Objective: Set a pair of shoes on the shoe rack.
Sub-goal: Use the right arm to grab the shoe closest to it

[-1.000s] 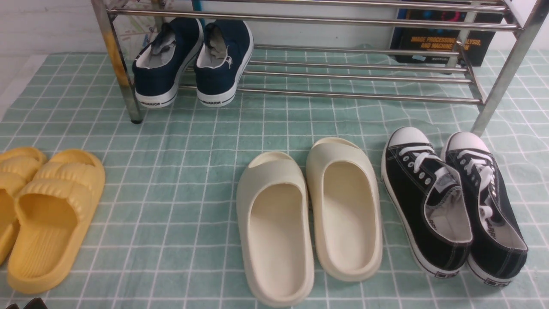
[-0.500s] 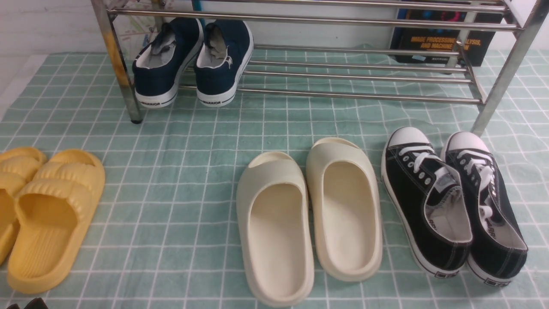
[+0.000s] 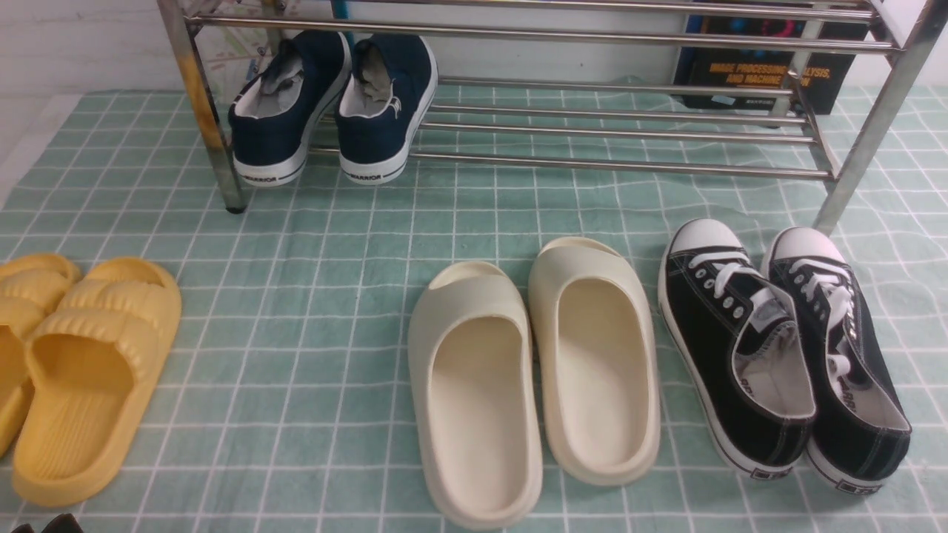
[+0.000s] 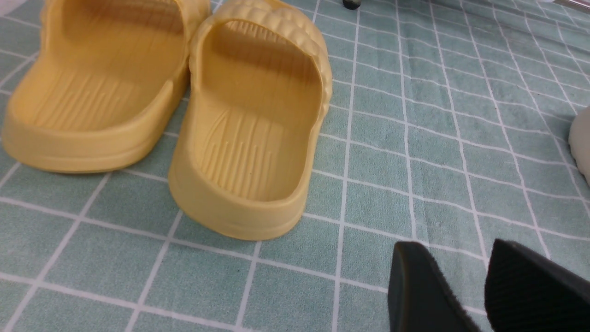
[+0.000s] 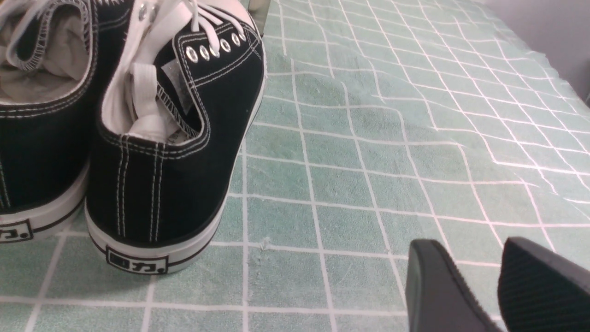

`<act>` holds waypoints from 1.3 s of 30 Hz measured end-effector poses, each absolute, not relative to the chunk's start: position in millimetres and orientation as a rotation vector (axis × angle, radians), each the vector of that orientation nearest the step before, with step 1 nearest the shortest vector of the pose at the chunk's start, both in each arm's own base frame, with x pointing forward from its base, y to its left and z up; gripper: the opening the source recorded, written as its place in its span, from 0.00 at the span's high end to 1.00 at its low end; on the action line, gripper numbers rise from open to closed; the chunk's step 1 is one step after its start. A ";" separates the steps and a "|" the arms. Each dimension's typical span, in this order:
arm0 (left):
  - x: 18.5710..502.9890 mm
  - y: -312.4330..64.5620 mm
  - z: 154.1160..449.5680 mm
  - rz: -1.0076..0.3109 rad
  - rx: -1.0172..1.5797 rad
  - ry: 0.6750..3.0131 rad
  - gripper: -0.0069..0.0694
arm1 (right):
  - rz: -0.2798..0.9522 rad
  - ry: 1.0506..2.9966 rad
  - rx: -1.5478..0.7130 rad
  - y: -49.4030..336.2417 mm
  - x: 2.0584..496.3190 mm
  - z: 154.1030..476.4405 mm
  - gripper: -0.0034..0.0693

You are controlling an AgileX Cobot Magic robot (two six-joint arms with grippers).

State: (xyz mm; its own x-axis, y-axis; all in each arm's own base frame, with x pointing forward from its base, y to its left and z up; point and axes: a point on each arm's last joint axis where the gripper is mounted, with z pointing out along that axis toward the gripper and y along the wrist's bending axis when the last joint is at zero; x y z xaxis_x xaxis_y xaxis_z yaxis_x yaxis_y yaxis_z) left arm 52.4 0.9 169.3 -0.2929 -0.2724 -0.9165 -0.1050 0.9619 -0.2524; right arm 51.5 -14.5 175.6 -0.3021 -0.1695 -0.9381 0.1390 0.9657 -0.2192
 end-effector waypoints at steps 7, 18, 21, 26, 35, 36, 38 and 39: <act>52.4 0.9 169.3 -0.168 -0.275 1.870 0.60 | -0.303 1.849 -0.024 -14.4 51.7 175.5 0.61; 52.4 0.9 169.3 -0.168 -0.275 1.870 0.60 | -0.305 1.848 -0.025 -14.4 51.7 175.6 0.61; 52.4 0.9 169.3 -0.168 -0.275 1.870 0.60 | -0.309 1.874 -0.020 -15.0 50.9 174.0 0.61; 52.4 0.9 169.3 -0.168 -0.275 1.870 0.60 | -0.179 1.842 0.082 -11.6 52.0 176.4 0.61; 52.4 0.9 169.2 -0.168 -0.275 1.871 0.60 | 0.034 1.480 0.219 -6.6 42.1 256.8 0.61; 52.4 0.9 169.2 -0.168 -0.275 1.871 0.60 | 0.047 1.450 0.226 -6.3 39.0 266.4 0.61; 52.4 0.9 169.2 -0.168 -0.275 1.871 0.60 | 0.062 1.408 0.233 -5.9 34.2 279.7 0.61; 52.4 0.9 169.2 -0.168 -0.275 1.870 0.60 | 0.068 1.392 0.236 -5.7 31.7 285.9 0.61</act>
